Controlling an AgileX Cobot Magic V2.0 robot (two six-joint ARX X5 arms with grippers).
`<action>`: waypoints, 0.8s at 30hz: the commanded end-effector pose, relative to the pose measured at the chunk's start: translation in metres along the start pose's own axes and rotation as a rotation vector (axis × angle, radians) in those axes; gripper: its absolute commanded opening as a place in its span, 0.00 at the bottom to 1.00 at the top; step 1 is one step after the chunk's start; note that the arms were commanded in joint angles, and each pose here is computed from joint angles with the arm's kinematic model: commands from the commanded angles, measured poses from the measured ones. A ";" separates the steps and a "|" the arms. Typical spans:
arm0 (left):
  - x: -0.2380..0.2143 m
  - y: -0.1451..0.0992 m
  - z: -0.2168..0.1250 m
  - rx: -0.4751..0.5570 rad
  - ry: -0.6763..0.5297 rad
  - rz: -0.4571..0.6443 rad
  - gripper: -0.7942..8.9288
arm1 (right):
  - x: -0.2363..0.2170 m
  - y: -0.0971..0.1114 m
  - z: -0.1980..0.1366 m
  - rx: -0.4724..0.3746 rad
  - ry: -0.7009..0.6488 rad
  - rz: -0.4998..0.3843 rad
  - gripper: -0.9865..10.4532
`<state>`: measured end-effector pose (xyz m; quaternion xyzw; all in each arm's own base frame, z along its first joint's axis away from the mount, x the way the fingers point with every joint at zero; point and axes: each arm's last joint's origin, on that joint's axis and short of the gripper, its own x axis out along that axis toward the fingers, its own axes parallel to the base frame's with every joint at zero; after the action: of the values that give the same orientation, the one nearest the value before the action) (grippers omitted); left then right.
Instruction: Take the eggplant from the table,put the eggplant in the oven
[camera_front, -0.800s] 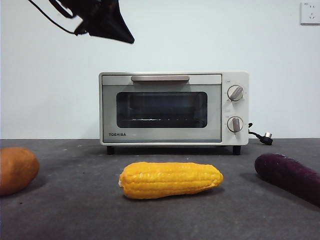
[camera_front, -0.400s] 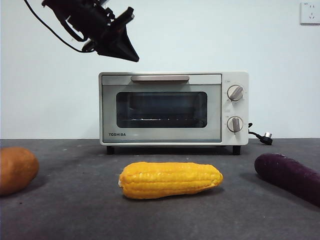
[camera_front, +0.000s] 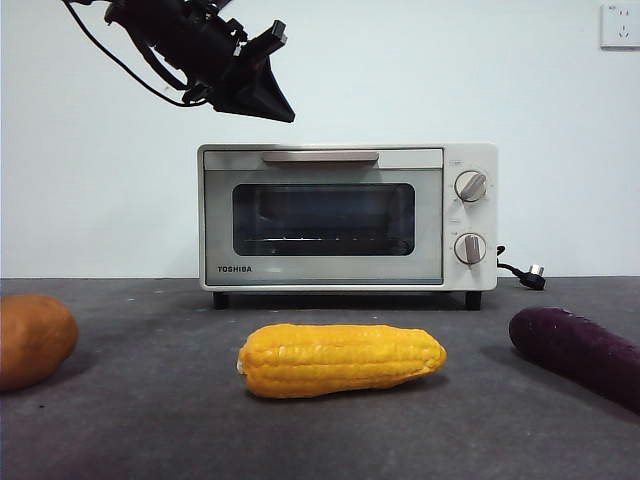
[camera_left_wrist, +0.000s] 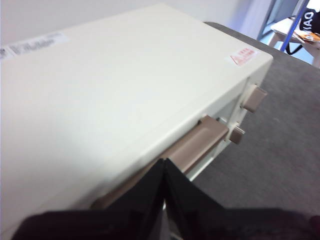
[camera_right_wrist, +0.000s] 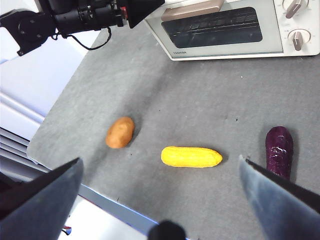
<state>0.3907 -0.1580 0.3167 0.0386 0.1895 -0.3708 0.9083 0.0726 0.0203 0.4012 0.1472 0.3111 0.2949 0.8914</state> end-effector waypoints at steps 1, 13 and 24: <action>0.011 0.000 -0.006 0.020 0.014 0.005 0.08 | -0.001 0.001 0.000 -0.012 -0.006 0.001 0.56; 0.030 -0.003 -0.021 0.029 0.061 0.000 0.08 | -0.001 0.001 -0.001 -0.005 0.004 0.000 0.56; 0.039 -0.002 -0.031 0.023 0.104 -0.009 0.08 | -0.001 0.001 -0.002 0.003 0.018 -0.002 0.56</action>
<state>0.4020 -0.1749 0.2898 0.0584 0.2077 -0.3723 0.9027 0.0709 0.0203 0.3990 0.1510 0.3245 0.2925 0.8868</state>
